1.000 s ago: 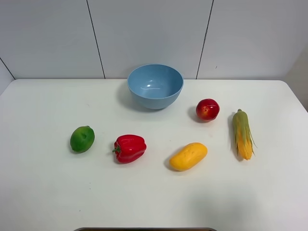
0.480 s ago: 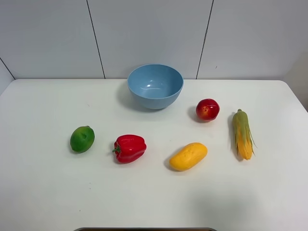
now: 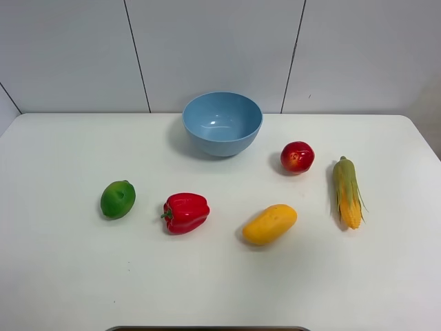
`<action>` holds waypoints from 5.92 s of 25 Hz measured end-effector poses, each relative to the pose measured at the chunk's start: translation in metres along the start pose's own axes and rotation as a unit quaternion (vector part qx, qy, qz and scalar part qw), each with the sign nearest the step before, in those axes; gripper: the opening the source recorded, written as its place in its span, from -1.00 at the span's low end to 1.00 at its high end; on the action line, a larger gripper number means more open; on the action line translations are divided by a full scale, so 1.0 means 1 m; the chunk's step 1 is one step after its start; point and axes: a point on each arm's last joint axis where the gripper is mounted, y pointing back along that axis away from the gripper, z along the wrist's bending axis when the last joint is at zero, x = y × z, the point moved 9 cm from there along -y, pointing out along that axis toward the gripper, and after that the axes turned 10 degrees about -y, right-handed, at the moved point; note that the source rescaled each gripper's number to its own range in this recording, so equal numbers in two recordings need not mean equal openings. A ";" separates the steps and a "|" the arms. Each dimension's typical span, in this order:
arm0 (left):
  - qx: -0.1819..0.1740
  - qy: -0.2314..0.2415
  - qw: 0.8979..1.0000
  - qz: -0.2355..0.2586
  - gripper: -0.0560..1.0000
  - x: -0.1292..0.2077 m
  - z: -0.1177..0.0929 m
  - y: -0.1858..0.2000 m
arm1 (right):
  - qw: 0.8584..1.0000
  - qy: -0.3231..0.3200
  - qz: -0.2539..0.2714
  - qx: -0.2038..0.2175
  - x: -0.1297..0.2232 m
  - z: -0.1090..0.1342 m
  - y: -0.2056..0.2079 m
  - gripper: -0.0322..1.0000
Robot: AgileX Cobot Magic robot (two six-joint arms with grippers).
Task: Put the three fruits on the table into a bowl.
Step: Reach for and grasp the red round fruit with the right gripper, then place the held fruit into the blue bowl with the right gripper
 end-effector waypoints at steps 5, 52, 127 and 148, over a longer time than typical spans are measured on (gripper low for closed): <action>0.000 0.000 1.000 0.000 1.00 0.000 0.000 0.000 | 0.999 -0.015 0.022 -0.020 -0.029 0.014 -0.027 0.82; 0.000 0.000 1.000 0.000 1.00 0.000 0.000 0.000 | 0.939 -0.039 0.341 -0.026 0.035 0.117 -0.358 0.82; 0.000 0.000 1.000 0.000 1.00 0.000 0.000 0.000 | 0.930 -0.021 0.368 -0.004 0.112 0.111 -0.434 -0.37; 0.000 0.000 1.000 0.000 1.00 0.000 0.000 0.000 | 0.971 0.039 0.227 -0.067 -0.025 0.154 -0.316 -0.37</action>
